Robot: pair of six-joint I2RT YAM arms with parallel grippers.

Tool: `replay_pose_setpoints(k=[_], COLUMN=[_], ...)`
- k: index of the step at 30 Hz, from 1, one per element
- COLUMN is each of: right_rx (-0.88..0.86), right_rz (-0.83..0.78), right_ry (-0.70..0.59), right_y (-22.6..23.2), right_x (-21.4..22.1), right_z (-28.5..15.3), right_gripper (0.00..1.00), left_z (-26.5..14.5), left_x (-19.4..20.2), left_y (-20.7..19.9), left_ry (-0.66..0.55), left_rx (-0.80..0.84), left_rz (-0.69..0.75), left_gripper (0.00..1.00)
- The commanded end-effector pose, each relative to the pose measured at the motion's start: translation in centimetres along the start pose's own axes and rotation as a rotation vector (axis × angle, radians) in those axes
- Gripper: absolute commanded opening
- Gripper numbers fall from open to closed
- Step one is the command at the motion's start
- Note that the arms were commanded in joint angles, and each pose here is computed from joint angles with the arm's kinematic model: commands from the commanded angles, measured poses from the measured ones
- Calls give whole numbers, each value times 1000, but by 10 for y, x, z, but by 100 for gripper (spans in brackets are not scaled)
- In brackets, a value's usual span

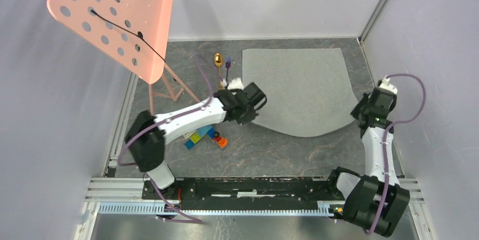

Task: Fold the napkin into a case and place the utensils inside
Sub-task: Pick up the flattened napkin from the center of the board, then fold and flatten the napkin at the center of the board.

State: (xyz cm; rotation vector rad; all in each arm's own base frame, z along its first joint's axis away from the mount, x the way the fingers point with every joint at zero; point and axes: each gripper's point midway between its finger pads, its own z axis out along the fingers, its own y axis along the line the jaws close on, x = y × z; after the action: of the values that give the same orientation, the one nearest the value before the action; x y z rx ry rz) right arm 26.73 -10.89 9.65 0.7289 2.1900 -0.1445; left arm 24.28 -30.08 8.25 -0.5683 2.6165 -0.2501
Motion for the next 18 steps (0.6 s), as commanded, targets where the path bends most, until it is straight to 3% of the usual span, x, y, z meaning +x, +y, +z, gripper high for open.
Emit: replay_pose_setpoints(k=[1, 7, 11, 15, 18], right_rx=[-146, -180, -234, -280, -324], right_rz=[23, 40, 49, 61, 68], right_ry=[-247, -526, -724, -877, -947], right_y=[37, 49, 53, 54, 59], right_x=[-103, -208, -244, -264, -271], right_z=[-59, -181, -270, -341, -366], right_gripper=[0, 0, 0, 0, 0], left_z=[-133, -299, -396, -451, -461], left_x=[-84, -132, -145, -154, -167], left_y=[-77, -93, -84, -69, -65], left_ry=[-260, -488, -628, -744, -844], left_rx=[436, 856, 1126, 1254, 1246], left_rz=[237, 319, 365, 371, 369], left_gripper=[2, 2, 2, 2, 2])
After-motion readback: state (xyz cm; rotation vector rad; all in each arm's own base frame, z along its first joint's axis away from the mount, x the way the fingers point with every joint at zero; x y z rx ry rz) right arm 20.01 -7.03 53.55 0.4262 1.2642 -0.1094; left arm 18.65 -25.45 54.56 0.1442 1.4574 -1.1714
